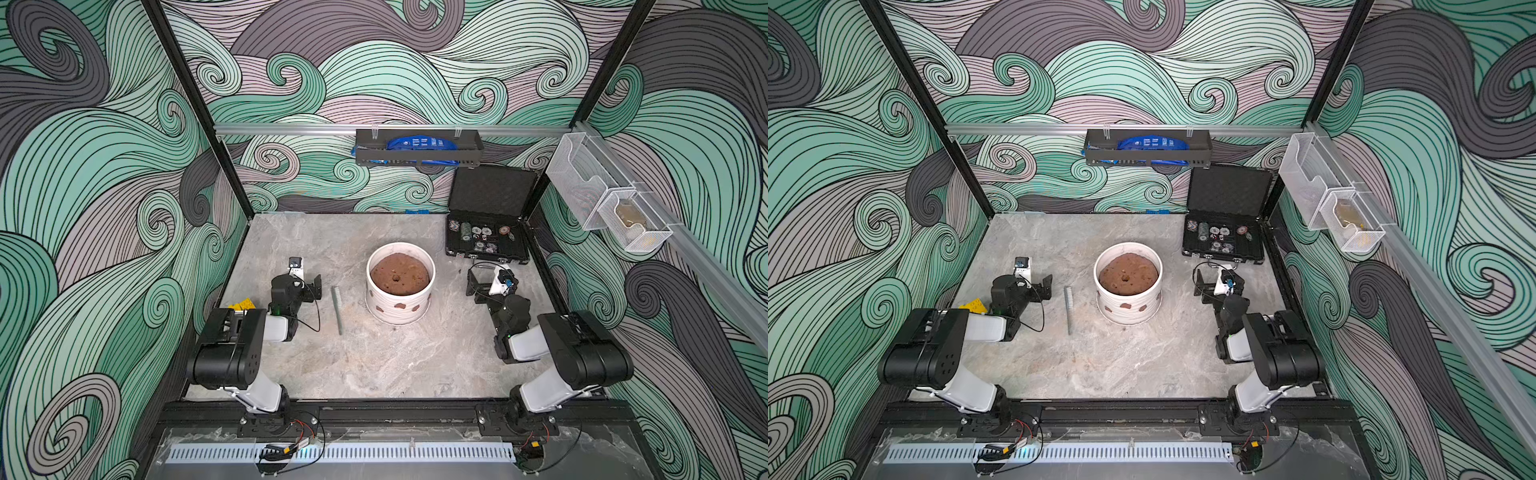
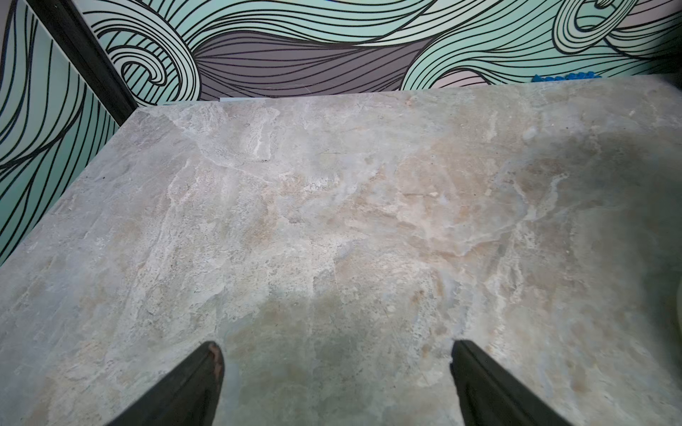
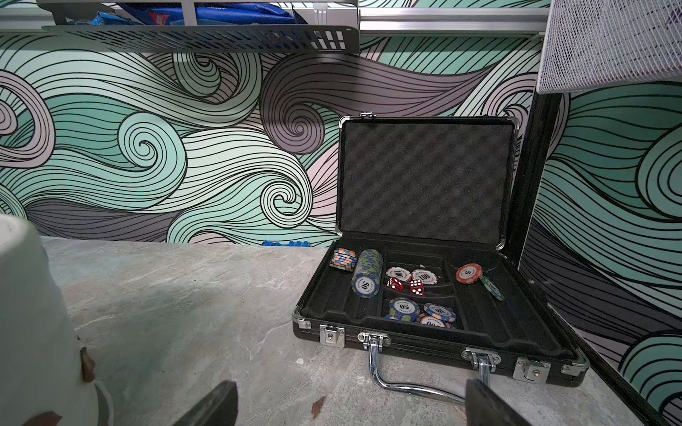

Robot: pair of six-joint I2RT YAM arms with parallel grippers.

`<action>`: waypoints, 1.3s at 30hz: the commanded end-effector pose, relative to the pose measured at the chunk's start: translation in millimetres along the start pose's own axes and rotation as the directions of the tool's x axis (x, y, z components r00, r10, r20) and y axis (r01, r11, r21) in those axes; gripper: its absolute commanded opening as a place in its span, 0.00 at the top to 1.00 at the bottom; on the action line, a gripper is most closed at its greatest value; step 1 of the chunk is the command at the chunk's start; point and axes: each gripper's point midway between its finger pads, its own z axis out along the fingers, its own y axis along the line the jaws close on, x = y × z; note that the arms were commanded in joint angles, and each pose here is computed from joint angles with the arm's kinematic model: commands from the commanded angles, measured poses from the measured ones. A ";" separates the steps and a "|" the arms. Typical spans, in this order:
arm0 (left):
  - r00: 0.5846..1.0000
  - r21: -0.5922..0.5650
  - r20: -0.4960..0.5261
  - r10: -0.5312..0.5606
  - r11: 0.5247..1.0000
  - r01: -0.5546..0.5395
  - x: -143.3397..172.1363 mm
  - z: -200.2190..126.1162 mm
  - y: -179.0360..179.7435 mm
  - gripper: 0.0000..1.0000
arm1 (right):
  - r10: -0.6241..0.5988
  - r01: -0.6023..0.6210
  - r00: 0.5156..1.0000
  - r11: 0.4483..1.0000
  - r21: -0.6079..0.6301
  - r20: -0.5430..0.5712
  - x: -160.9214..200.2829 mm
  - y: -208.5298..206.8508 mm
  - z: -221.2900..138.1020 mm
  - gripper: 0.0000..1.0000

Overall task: Scrub the dried mud off the ceramic pot
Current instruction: Pick up the brush from the center of the board.

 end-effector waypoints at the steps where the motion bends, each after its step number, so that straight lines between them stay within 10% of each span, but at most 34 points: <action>1: 0.999 0.009 0.032 0.006 1.000 -0.006 -11.3 2.0 -0.1 0.01 | 0.006 -0.007 1.000 1.000 0.016 0.018 -5.2 -3.1 -0.3 0.01; 16: 0.999 -0.048 0.038 -0.006 0.999 0.008 -19.8 -4.3 8.0 0.01 | 0.034 -0.036 0.999 0.998 0.059 0.034 -13.5 -11.8 -3.3 0.01; 23: 0.978 -0.169 0.084 -0.190 0.965 0.202 -114.9 -43.9 26.5 0.01 | 0.091 -0.094 0.993 0.995 0.028 0.081 -78.1 -5.1 -4.6 0.01; 32: 0.858 -0.076 -0.293 -0.423 0.904 0.420 -121.8 -94.0 -14.7 0.01 | 0.135 -0.164 0.983 0.950 -0.267 -0.124 -137.6 67.2 -19.5 0.01; 39: 0.759 -0.094 -0.547 -0.353 0.927 0.364 -62.2 -130.7 -64.3 0.01 | 0.045 -0.192 0.955 0.848 -0.494 -0.292 -150.8 123.3 -70.2 0.01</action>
